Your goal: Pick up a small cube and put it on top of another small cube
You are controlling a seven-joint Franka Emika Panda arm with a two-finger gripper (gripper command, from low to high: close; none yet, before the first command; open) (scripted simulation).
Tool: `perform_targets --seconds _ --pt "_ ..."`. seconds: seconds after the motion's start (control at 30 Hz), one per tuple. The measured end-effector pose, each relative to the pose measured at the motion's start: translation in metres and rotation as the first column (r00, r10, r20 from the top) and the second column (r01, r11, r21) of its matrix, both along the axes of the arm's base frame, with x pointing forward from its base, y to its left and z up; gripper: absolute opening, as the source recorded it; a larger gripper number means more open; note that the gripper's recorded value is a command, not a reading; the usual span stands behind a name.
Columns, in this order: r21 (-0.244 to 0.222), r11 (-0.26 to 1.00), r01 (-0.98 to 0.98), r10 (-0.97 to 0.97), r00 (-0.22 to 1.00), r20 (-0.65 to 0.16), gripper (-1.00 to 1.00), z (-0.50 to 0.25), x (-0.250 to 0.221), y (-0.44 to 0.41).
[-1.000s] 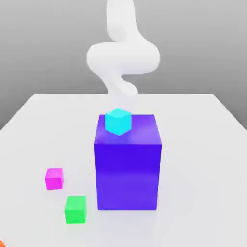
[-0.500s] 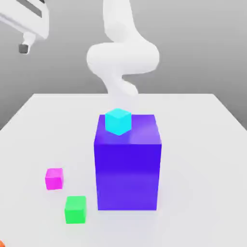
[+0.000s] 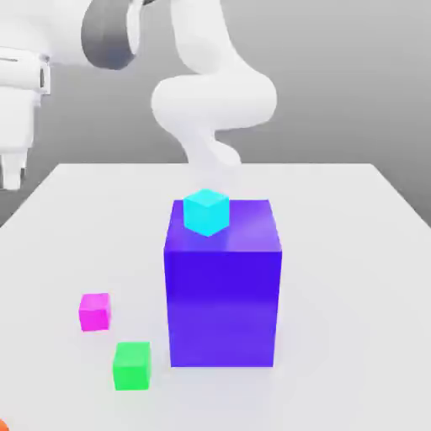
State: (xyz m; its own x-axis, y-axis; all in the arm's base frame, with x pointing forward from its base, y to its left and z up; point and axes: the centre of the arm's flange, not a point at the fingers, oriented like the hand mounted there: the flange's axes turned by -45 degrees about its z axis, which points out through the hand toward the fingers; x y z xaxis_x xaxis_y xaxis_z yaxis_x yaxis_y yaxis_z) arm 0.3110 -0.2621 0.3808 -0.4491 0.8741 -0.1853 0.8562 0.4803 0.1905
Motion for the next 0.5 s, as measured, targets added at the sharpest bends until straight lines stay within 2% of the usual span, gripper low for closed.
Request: perform_targets --seconds 0.23,0.5 --pt "-0.033 0.935 -0.354 0.348 0.930 -0.118 0.00 -0.065 -0.009 0.004" --pt "0.006 0.697 -0.717 0.700 0.679 -0.221 0.00 -0.135 -0.024 0.022"
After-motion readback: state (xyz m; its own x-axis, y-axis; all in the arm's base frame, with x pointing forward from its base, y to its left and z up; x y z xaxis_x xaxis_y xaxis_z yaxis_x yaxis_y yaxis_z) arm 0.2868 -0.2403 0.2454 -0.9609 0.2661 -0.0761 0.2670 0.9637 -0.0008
